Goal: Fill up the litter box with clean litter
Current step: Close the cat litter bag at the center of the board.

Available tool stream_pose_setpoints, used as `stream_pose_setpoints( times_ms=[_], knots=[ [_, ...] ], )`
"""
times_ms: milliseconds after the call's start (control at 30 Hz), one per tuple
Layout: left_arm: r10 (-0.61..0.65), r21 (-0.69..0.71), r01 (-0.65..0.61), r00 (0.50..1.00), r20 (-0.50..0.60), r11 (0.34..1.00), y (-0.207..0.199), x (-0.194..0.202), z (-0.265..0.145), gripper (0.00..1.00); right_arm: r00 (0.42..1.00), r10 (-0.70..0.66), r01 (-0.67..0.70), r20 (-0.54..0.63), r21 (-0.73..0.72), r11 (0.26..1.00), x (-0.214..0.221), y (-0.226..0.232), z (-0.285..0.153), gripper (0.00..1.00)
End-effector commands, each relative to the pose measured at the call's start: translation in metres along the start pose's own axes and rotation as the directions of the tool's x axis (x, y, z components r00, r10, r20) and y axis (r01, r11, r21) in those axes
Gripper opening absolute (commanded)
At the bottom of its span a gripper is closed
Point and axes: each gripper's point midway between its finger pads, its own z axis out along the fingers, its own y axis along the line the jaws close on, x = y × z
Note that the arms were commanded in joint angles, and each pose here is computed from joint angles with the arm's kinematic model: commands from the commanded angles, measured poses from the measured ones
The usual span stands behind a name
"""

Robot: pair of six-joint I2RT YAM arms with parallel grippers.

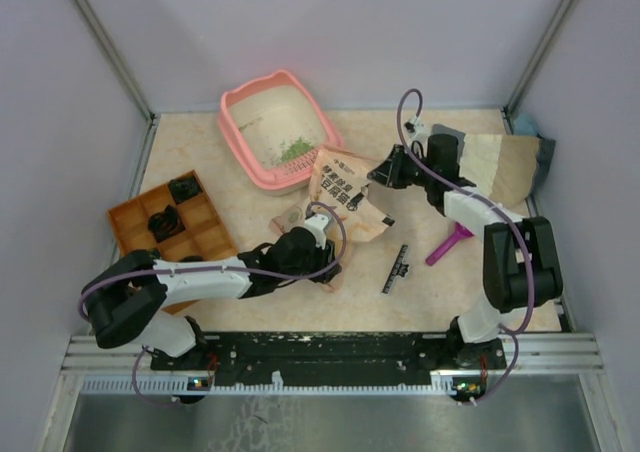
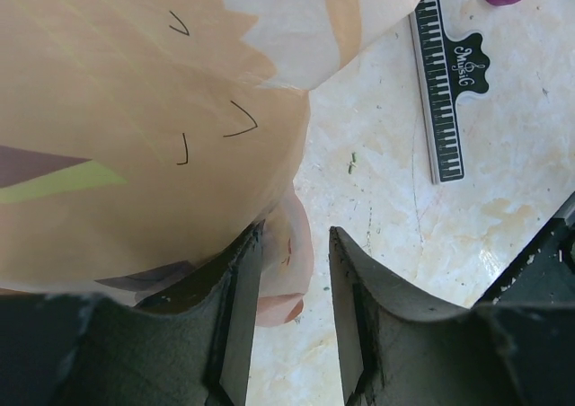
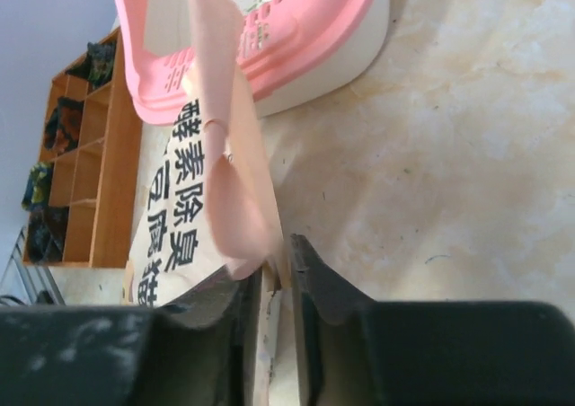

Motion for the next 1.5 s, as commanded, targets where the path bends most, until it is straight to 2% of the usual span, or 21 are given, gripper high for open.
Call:
stream_pose_setpoints(
  times_ms=[0,67,233,467,567,733,900,1067,1200,1300,1467],
  knots=[
    [0.006,-0.177,-0.047,0.975,-0.22,0.983,0.048,0.06,-0.015,0.44,0.998,-0.046,0.042,0.045,0.087,0.995,-0.032,0.009,-0.023,0.32],
    [0.0,-0.156,-0.033,0.979,-0.205,0.987,0.041,0.053,-0.014,0.45,0.999,-0.041,0.038,0.035,0.089,0.995,-0.026,0.017,-0.036,0.46],
    [-0.007,-0.13,-0.016,0.984,-0.178,0.991,0.032,0.042,-0.011,0.45,0.999,0.014,-0.014,0.031,0.004,1.0,-0.006,0.041,-0.049,0.71],
    [-0.022,-0.15,-0.004,0.984,-0.175,0.989,0.037,0.044,-0.012,0.46,0.989,0.14,-0.133,0.053,-0.12,0.984,0.0,0.062,-0.048,0.74],
    [-0.026,-0.15,0.0,0.985,-0.17,0.989,0.037,0.044,-0.013,0.46,0.99,0.14,-0.138,0.029,-0.068,0.988,0.013,0.057,-0.039,0.78],
    [-0.026,-0.142,0.001,0.985,-0.168,0.99,0.035,0.043,-0.012,0.45,0.994,0.1,-0.097,-0.032,0.069,0.993,0.03,0.049,-0.018,0.8],
    [-0.03,-0.153,0.003,0.984,-0.174,0.988,0.038,0.046,-0.014,0.46,0.995,0.08,-0.066,-0.052,0.222,0.973,0.041,0.014,-0.01,0.8],
    [-0.039,-0.171,0.008,0.983,-0.177,0.985,0.043,0.051,-0.017,0.46,0.992,0.091,-0.065,-0.092,0.253,0.965,0.054,0.0,-0.002,0.8],
    [-0.042,-0.168,0.013,0.984,-0.174,0.986,0.043,0.05,-0.017,0.46,0.989,0.124,-0.111,-0.077,0.152,0.982,0.056,0.012,0.01,0.78],
    [-0.044,-0.169,0.014,0.983,-0.177,0.985,0.043,0.05,-0.016,0.46,0.987,0.151,-0.152,-0.054,-0.02,0.988,0.05,0.037,0.016,0.73],
    [-0.047,-0.185,0.016,0.985,-0.168,0.983,0.046,0.047,-0.019,0.46,0.968,0.252,-0.244,-0.007,-0.264,0.933,0.035,0.065,0.005,0.59]
  ],
)
